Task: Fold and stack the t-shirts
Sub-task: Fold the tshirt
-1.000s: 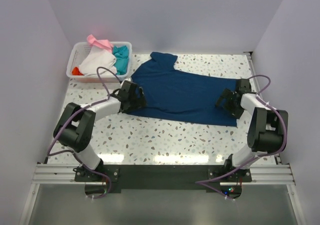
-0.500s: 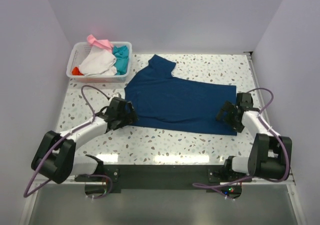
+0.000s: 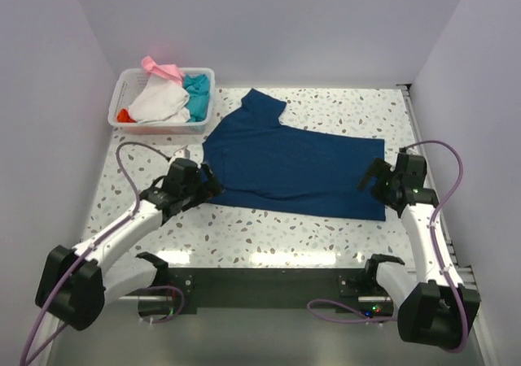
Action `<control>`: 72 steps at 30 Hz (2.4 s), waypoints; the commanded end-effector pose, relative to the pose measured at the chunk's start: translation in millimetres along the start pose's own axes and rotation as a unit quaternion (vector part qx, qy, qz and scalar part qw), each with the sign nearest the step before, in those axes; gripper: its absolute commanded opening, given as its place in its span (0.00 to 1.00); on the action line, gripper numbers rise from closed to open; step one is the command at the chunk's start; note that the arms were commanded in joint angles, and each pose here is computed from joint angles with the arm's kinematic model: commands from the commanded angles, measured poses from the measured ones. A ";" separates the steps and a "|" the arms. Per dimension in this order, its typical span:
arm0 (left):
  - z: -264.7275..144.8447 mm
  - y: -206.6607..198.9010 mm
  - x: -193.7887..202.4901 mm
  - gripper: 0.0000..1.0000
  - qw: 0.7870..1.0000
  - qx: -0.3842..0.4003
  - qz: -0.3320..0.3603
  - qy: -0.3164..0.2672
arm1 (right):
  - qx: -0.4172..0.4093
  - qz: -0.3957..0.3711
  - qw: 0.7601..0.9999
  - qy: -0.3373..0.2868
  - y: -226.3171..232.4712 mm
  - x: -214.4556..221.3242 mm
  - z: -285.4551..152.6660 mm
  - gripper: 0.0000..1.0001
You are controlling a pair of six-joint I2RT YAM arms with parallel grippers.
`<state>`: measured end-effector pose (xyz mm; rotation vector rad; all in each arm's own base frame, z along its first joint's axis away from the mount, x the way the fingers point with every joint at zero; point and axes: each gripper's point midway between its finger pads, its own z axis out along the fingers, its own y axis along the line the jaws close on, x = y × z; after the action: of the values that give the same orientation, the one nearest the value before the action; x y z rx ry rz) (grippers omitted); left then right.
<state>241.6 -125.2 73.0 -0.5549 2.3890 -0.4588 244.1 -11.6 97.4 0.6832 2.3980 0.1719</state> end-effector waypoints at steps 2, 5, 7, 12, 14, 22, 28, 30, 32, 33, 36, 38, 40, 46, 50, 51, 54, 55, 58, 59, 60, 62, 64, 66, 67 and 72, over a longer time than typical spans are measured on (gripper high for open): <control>25.4 -41.1 -18.9 1.00 0.999 0.031 0.029 0.010 | -0.014 -0.018 1.000 -0.008 7.2 -9.3 -13.1 0.99; 39.1 -59.0 -25.8 0.93 0.998 0.053 0.037 0.008 | -0.009 -0.018 1.000 0.006 5.7 -5.2 -9.3 0.99; 53.1 -61.2 -27.7 0.86 0.998 0.042 0.037 0.012 | -0.009 -0.018 1.000 0.010 5.7 -4.9 -7.9 0.99; 77.7 -61.9 -19.1 0.67 0.998 0.028 0.045 0.038 | -0.009 -0.018 1.000 0.010 5.5 -4.7 -6.0 0.99; 82.3 -62.4 -17.3 0.61 0.998 0.027 0.046 0.042 | -0.009 -0.019 1.000 0.012 5.4 -4.0 -5.3 0.99; 92.4 -61.6 -13.5 0.43 0.997 0.023 0.044 0.050 | -0.011 -0.020 1.000 0.014 6.4 -3.6 -4.5 0.99; 95.6 -63.1 -13.9 0.36 0.998 0.020 0.044 0.050 | -0.013 -0.021 1.000 0.018 6.8 -2.2 -3.2 0.99; 96.6 -63.2 -16.3 0.32 0.998 0.016 0.043 0.046 | -0.012 -0.020 1.000 0.018 6.5 -2.4 -3.2 0.99; 97.8 -64.6 -17.7 0.31 0.998 0.016 0.043 0.045 | -0.014 -0.019 1.000 0.018 6.9 -1.9 -3.0 0.99; 98.4 -66.4 -21.2 0.29 0.998 0.015 0.046 0.042 | -0.014 -0.019 1.000 0.019 7.0 -1.5 -2.1 0.99; 100.2 -66.9 -26.8 0.26 0.998 0.001 0.052 0.039 | -0.014 -0.018 0.999 0.024 6.8 0.2 -1.3 0.99; 101.7 -66.9 -26.8 0.26 0.998 -0.001 0.056 0.041 | -0.014 -0.019 0.999 0.024 7.3 0.0 -1.2 0.99; 102.2 -68.6 -28.3 0.22 0.998 0.000 0.057 0.041 | -0.014 -0.019 0.999 0.024 7.3 -0.1 -0.9 0.99; 108.7 -82.7 -33.9 0.00 0.997 0.018 0.066 0.040 | -0.015 -0.020 0.999 0.026 8.1 -1.0 -0.3 0.99; 112.3 -101.4 -41.8 0.00 0.996 0.038 0.076 0.030 | -0.015 -0.020 0.999 0.025 7.9 -1.3 0.1 0.99; 112.4 -108.8 -43.7 0.00 0.995 0.045 0.080 0.029 | -0.017 -0.019 0.999 0.027 8.9 -0.6 0.2 0.99; 117.2 -122.3 -45.5 0.00 0.994 0.056 0.088 0.029 | -0.023 -0.020 0.999 0.035 9.9 3.6 1.7 0.99; 122.1 -123.2 -43.5 0.00 0.994 0.054 0.089 0.033 | -0.024 -0.021 0.999 0.034 10.2 3.3 2.1 0.99; 129.3 -136.9 -43.9 0.00 0.993 0.065 0.096 0.036 | -0.025 -0.021 0.999 0.035 10.8 2.8 1.8 0.99; 131.8 -139.4 -44.0 0.00 0.992 0.066 0.098 0.036 | -0.024 -0.021 0.999 0.037 10.3 3.5 2.2 0.99; 132.1 -147.8 -48.4 0.00 0.992 0.073 0.099 0.031 | -0.024 -0.022 0.999 0.037 10.4 3.5 2.6 0.99; 139.7 -149.9 -47.5 0.00 0.992 0.070 0.099 0.035 | -0.023 -0.020 0.999 0.039 10.0 4.1 4.0 0.99; 146.4 -157.3 -50.5 0.00 0.992 0.075 0.100 0.033 | -0.022 -0.019 0.999 0.042 9.5 5.4 5.5 0.99; 149.5 -167.6 -52.1 0.00 0.990 0.088 0.104 0.037 | -0.020 -0.019 0.999 0.046 8.8 6.6 7.0 0.99; 154.9 -167.1 -47.9 0.00 0.990 0.086 0.106 0.043 | -0.020 -0.019 0.999 0.046 8.7 5.9 6.9 0.99; 163.6 -179.4 -44.8 0.02 0.987 0.096 0.122 0.048 | -0.017 -0.019 0.999 0.047 7.8 6.9 7.3 0.99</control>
<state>417.0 -267.6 39.1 -0.2311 2.4776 -0.5571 240.9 -2.9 82.8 0.6581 2.5102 0.2173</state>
